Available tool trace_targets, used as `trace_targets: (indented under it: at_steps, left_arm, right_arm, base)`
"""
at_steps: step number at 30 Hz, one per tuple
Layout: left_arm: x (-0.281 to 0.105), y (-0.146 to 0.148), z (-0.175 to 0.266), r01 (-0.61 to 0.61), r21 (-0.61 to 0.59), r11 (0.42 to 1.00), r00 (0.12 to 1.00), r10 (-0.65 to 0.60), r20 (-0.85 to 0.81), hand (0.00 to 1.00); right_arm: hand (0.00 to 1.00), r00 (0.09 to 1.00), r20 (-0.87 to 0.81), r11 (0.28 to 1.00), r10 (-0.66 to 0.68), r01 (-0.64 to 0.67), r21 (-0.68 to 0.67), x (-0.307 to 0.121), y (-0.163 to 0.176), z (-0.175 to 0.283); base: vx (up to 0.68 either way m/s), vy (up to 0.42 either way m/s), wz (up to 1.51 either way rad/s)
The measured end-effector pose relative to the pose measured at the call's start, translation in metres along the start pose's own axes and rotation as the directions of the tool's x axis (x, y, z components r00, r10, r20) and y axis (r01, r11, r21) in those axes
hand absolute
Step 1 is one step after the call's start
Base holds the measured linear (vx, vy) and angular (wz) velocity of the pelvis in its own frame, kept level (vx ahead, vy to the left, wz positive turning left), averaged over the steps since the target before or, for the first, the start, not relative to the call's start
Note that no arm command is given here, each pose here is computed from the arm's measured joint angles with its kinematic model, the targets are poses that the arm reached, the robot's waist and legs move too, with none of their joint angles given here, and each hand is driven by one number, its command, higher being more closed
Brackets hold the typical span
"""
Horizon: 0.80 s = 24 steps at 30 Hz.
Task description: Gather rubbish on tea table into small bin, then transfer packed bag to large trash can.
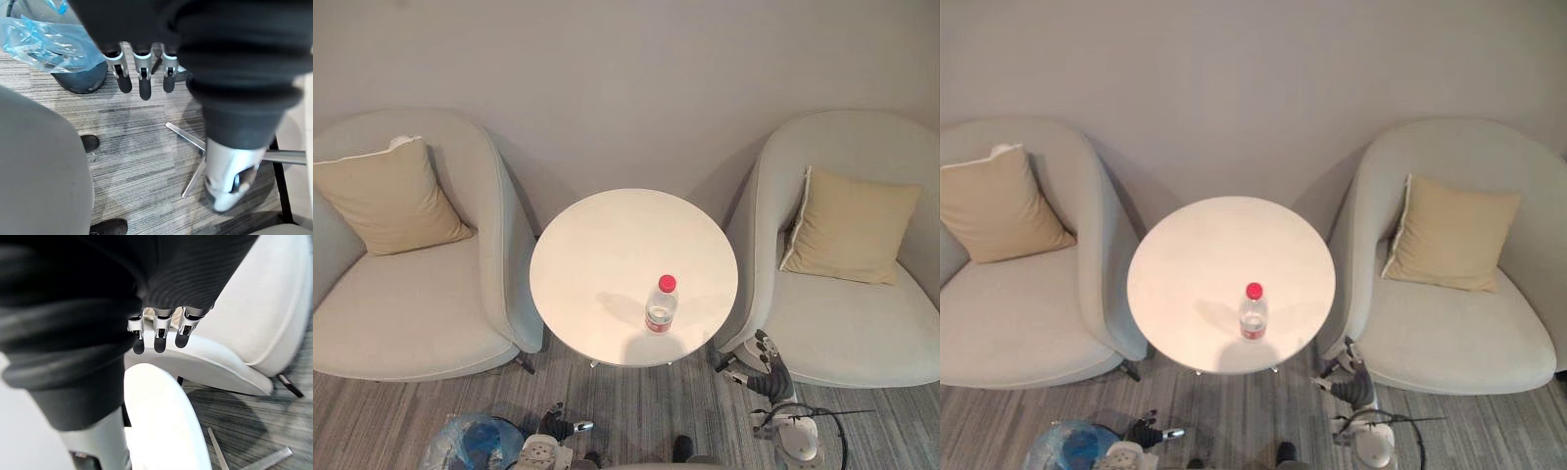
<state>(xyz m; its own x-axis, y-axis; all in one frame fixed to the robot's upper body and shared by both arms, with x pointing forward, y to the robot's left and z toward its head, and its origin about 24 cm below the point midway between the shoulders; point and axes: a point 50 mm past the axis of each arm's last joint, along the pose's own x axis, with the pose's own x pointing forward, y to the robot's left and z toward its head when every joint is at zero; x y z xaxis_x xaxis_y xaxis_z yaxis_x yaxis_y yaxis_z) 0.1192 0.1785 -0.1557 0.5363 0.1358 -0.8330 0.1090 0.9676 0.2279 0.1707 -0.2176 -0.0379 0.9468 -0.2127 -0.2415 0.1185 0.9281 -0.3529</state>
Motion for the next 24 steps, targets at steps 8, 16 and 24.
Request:
trace_targets:
  at_steps: [8,16,24]
  left_arm:
    - [0.001,-0.001,0.007,0.001,0.002,1.0,1.0,-0.001,0.029,0.0]
    - [0.001,-0.001,0.009,0.001,-0.002,1.0,0.999,-0.001,0.036,0.0]
    - [0.001,-0.001,0.012,0.0,-0.01,1.0,0.999,0.0,0.049,0.0]
  right_arm:
    - [0.0,0.998,0.055,1.0,0.017,-0.016,-0.021,0.023,0.004,0.015]
    - [0.0,0.998,0.055,0.999,0.044,-0.044,-0.005,0.036,0.009,0.018]
    - [0.0,0.997,0.046,0.998,0.063,-0.063,-0.001,0.042,0.013,0.019]
  base:
    - [0.01,-0.011,0.13]
    - [-0.01,-0.009,0.14]
    - [0.01,-0.007,0.17]
